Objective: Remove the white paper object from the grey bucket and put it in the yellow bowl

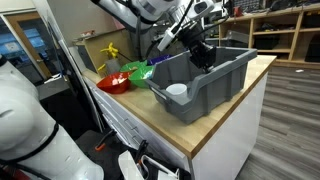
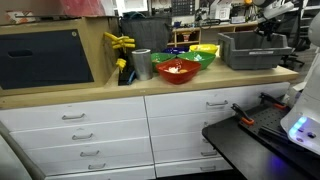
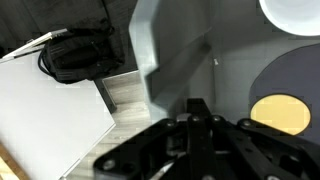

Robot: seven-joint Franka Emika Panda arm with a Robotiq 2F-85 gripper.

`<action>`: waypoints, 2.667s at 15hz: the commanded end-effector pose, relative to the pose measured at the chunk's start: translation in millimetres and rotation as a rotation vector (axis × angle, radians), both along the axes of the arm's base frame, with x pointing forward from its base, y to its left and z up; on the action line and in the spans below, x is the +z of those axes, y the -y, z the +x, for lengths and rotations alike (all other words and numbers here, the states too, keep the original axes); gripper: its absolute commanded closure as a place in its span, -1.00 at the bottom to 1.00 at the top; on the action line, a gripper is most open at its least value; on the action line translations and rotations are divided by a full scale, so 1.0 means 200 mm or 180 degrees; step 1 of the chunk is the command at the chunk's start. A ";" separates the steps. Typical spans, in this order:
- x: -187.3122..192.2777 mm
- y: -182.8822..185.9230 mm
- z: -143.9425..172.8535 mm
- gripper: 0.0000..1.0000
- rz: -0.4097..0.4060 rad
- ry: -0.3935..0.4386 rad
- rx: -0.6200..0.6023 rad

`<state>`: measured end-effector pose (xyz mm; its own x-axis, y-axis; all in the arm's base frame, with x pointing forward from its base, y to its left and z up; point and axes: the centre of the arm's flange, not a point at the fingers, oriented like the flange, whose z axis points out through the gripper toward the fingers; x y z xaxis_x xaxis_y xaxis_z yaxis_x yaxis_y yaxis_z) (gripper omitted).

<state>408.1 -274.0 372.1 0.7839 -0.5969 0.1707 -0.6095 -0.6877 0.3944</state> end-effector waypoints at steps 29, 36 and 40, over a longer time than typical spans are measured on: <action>0.56 -0.71 0.23 -1.00 0.0373 -0.0206 0.0423; 0.66 -0.87 0.23 -1.00 0.0909 -0.0462 0.0531; 0.64 -0.94 0.21 -1.00 0.1184 -0.0625 0.0577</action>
<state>447.7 -95.3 494.1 0.8757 -0.4675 -0.1205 -0.4332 -0.8711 0.2315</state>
